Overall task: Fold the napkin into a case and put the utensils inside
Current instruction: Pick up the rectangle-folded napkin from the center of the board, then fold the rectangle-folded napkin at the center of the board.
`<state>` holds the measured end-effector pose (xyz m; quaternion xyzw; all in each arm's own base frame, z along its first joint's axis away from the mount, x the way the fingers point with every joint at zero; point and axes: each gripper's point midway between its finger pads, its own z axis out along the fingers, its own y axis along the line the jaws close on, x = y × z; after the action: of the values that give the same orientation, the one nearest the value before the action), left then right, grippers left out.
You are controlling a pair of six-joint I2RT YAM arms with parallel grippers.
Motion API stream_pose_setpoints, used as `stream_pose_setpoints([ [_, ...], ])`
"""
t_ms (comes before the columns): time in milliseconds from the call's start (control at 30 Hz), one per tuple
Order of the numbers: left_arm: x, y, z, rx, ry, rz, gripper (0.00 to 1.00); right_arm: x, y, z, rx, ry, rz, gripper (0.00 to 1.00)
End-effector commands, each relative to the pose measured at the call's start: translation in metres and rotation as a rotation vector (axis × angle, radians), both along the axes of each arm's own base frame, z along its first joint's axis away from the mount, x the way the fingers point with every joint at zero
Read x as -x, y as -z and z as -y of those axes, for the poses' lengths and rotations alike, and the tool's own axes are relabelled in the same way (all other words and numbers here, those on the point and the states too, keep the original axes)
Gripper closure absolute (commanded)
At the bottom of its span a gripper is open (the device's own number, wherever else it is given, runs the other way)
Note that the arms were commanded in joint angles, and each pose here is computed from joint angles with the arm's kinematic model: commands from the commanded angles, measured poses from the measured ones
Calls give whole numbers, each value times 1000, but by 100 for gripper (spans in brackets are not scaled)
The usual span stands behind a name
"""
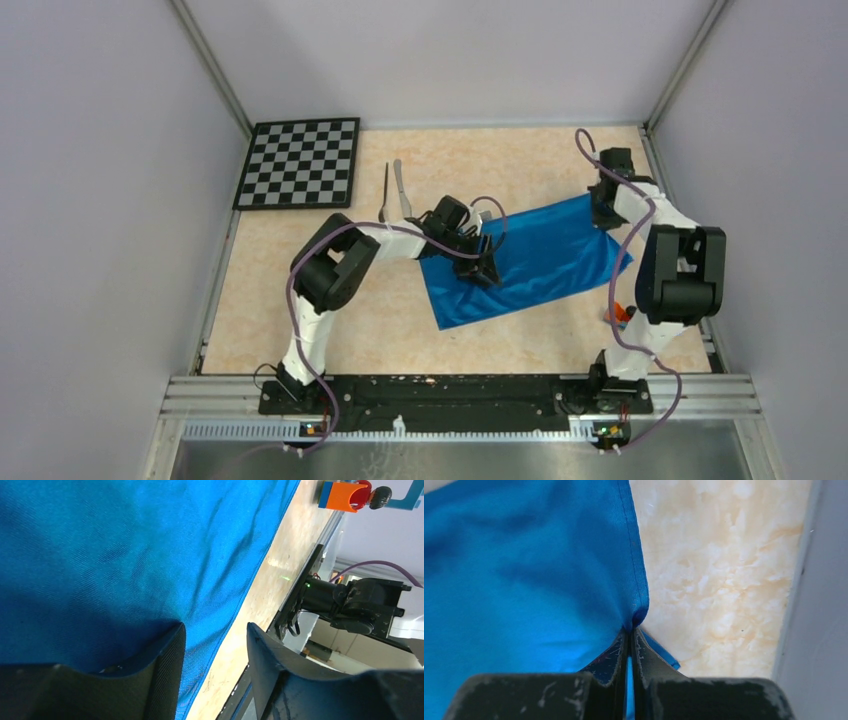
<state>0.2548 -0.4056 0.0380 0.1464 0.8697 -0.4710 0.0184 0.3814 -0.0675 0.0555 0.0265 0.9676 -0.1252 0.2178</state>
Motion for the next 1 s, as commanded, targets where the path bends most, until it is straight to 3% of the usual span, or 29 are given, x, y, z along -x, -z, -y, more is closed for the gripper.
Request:
stream_pose_setpoints([
  [0, -9, -4, -8, -56, -62, 76, 42, -10, -53, -12, 52, -20, 164, 100],
  [300, 6, -64, -54, 65, -139, 106, 41, 8, -65, -102, 49, -225, 144, 100],
  [533, 0, -54, -119, 45, -288, 87, 45, 36, -67, -191, -15, -428, 111, 100],
  [967, 0, -41, -195, -57, -519, 123, 45, 104, -38, -326, -425, -683, 18, 100],
])
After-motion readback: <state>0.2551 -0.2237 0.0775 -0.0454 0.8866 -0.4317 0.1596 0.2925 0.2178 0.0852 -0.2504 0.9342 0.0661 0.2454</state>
